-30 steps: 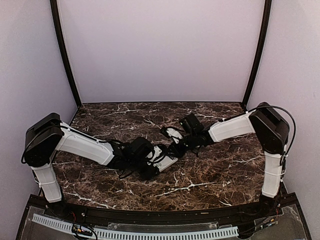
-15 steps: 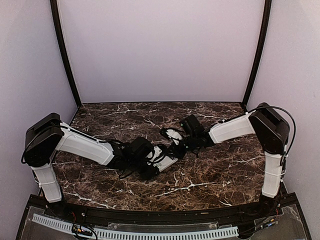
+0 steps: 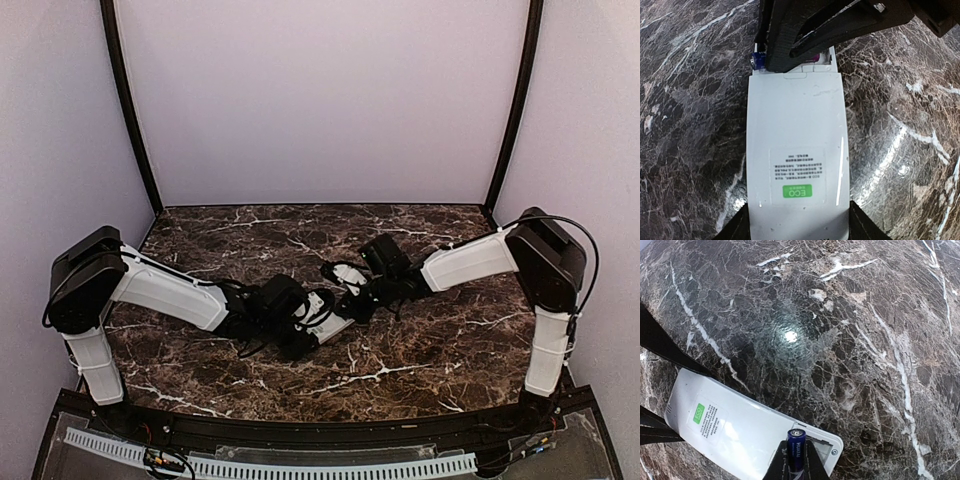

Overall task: Load the batteries into the remote control
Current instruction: Adjust the battery in the battery compartment.

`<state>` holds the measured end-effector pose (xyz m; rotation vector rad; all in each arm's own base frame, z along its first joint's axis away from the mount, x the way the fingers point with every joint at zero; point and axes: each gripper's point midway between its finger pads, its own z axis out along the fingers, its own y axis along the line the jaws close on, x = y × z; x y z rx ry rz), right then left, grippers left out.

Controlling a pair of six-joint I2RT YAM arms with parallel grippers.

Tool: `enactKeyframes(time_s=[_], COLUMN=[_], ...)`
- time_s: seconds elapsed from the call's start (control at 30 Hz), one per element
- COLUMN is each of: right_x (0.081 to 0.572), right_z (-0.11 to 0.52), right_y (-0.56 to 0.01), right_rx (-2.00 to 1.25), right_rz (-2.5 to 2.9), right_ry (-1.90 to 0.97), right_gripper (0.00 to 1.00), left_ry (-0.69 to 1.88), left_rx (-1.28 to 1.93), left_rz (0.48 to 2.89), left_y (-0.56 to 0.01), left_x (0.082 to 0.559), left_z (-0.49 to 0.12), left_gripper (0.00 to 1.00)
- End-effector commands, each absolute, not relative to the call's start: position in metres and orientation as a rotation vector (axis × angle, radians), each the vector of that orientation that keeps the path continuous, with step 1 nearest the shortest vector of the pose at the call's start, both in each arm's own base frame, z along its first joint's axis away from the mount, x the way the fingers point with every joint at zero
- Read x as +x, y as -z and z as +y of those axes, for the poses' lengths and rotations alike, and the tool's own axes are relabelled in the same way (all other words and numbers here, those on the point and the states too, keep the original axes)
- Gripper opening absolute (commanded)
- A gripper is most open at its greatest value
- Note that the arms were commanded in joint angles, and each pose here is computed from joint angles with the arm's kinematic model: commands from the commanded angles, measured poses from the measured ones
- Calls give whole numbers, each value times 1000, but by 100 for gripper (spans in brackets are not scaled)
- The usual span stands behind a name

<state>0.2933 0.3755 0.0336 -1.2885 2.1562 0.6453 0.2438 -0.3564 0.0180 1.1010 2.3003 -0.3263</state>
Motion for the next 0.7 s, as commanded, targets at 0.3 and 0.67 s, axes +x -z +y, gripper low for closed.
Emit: enactKeyframes(time_s=[0.3,0.67], right_x=[290,281], right_z=[366,363], right_y=[-5,4], right_rx=[-1318,-1357], right_rz=[2313,2378], right_ry=[-531,-560], right_gripper=[10,0], left_ry=[116,118], left_rx=[1245,1247], left_rz=[2467,2465], left_y=[30,30], left_x=[220,219], left_z=[-305,-305], left_gripper=[0,0])
